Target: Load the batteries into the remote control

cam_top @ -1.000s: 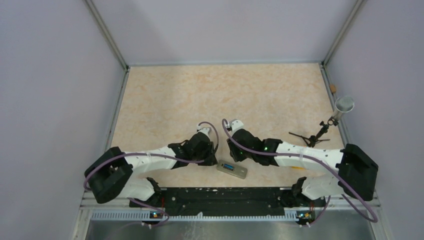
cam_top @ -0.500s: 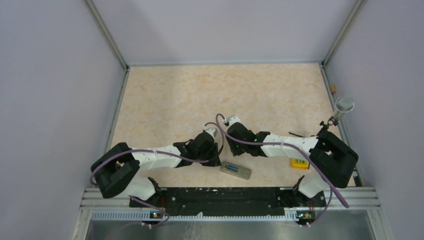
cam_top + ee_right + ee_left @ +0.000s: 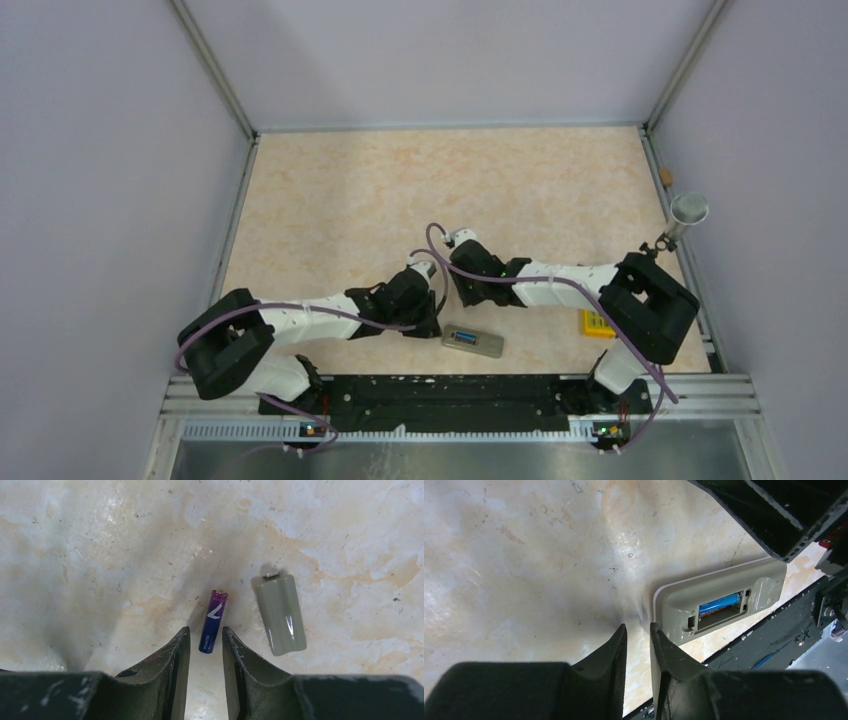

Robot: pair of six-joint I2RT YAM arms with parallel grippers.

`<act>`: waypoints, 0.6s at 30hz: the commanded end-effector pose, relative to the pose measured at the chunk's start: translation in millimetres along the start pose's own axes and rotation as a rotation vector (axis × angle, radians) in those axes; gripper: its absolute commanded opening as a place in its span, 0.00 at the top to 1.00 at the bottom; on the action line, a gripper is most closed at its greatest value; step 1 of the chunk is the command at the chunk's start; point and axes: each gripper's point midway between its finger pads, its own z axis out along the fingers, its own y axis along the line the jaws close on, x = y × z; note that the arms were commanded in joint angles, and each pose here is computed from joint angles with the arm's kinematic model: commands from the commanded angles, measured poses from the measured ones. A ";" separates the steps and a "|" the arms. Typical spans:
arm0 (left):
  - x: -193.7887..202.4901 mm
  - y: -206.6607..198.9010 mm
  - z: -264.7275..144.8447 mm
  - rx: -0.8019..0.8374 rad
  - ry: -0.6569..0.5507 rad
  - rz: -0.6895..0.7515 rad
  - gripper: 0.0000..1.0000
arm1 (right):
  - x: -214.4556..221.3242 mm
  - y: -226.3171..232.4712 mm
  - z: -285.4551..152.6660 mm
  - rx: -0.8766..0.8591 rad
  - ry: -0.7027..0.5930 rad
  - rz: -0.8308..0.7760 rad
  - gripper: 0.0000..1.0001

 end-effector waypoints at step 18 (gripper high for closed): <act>-8.2 5.9 -21.1 -0.002 -0.103 -0.023 0.63 | -19.1 7.6 -13.6 -0.047 -0.036 -0.013 1.00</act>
